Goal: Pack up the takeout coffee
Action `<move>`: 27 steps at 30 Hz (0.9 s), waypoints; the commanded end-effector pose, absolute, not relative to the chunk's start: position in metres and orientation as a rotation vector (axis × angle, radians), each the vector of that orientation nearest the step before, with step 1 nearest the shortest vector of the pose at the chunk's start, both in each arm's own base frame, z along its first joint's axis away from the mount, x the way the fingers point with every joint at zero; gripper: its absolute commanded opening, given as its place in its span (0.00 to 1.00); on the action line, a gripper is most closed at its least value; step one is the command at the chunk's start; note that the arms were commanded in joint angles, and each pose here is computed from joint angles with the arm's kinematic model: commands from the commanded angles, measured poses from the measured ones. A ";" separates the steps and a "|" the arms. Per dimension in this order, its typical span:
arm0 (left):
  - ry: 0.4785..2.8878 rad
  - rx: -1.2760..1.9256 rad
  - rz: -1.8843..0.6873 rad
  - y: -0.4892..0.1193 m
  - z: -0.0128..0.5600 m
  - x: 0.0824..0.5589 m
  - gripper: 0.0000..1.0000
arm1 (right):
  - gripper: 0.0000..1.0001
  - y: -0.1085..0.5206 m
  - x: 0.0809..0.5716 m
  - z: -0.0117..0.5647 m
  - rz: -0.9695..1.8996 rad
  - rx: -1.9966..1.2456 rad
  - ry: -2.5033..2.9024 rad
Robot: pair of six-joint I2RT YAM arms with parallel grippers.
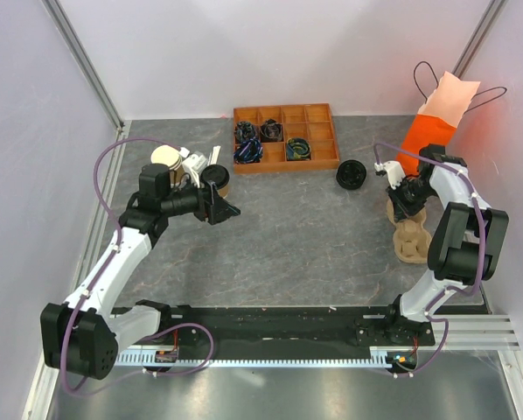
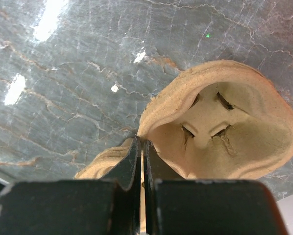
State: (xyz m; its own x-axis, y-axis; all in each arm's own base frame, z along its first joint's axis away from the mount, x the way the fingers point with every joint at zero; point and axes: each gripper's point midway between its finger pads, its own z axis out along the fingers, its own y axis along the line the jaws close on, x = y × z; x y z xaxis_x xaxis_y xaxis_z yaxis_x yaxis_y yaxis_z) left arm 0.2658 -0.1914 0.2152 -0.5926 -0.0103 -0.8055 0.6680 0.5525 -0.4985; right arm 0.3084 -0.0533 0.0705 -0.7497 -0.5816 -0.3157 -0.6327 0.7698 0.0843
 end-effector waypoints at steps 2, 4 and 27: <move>1.920 0.621 -1.089 -0.205 0.230 0.267 0.77 | 0.00 -0.048 0.318 0.106 0.253 -0.960 2.594; 1.920 0.634 -1.094 -0.209 0.231 0.266 0.77 | 0.00 -0.047 0.319 0.112 0.252 -0.958 2.584; 1.965 0.628 -1.090 -0.229 0.217 0.271 0.77 | 0.00 -0.054 0.322 0.144 0.105 -0.908 2.547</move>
State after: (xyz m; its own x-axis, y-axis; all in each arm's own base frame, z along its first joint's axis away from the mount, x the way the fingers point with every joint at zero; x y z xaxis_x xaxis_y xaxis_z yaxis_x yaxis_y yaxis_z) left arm 0.2564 -0.2254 0.1996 -0.6188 0.0701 -0.7824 0.7016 0.4975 -0.5102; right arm 0.3122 -0.0484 0.1206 -0.7140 -0.5790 -0.3936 -0.6365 0.7710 0.0206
